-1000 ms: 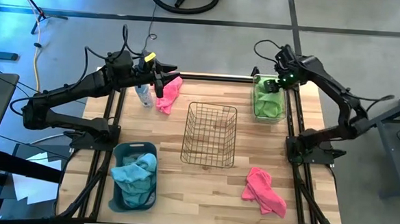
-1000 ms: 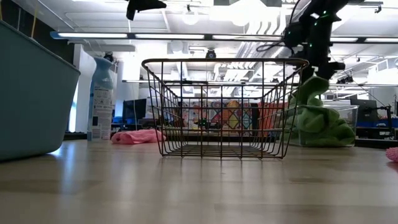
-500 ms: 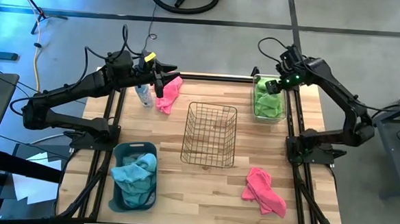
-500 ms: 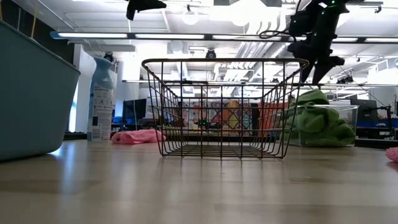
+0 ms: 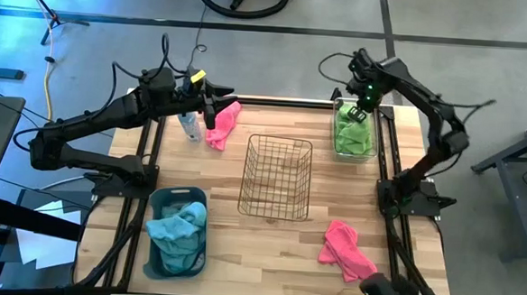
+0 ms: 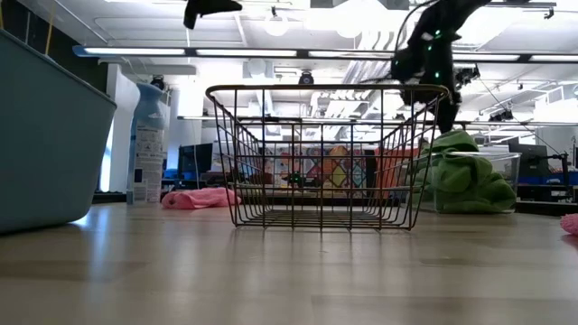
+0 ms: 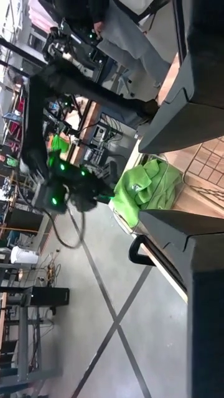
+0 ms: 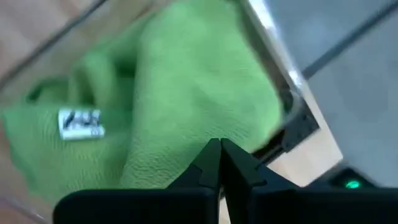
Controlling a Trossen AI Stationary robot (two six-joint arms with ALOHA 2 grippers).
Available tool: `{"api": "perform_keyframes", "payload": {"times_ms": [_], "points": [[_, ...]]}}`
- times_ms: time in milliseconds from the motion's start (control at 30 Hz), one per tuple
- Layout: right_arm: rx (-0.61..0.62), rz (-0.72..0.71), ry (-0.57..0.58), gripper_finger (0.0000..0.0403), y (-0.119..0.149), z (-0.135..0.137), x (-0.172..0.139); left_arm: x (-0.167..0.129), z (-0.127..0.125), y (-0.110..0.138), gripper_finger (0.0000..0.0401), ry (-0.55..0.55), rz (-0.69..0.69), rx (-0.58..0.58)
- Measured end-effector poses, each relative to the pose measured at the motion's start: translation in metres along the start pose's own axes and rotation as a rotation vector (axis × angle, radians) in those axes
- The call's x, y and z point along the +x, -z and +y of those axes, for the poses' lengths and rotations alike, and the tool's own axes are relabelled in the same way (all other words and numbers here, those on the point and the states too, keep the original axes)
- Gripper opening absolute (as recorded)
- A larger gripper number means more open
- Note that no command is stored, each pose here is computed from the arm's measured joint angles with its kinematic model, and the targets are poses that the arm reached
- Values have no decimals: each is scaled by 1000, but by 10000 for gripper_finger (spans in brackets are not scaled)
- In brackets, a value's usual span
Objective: Sort microfiber towel by color & place in baskets
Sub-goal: Put the green microfiber cloth into the transparent bin
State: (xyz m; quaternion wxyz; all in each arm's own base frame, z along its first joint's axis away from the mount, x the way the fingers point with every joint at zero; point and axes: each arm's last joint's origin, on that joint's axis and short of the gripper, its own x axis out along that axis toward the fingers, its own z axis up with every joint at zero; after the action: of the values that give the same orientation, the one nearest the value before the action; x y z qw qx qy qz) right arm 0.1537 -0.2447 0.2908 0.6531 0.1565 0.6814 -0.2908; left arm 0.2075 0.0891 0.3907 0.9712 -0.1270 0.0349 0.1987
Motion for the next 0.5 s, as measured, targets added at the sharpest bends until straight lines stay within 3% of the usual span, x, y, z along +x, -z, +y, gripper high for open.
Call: {"api": "perform_keyframes", "payload": {"times_ms": [167, 267, 500], "points": [[-240, 124, -102, 2, -6, 11, 21, 0, -3, 1, 145, 12, 3, 2], [-264, 109, -166, 1, -8, 16, 34, 0, -3, 1, 145, 12, 3, 2], [-308, 79, -163, 0, -6, 25, 69, 0, -3, 1, 145, 8, 2, 3]]}}
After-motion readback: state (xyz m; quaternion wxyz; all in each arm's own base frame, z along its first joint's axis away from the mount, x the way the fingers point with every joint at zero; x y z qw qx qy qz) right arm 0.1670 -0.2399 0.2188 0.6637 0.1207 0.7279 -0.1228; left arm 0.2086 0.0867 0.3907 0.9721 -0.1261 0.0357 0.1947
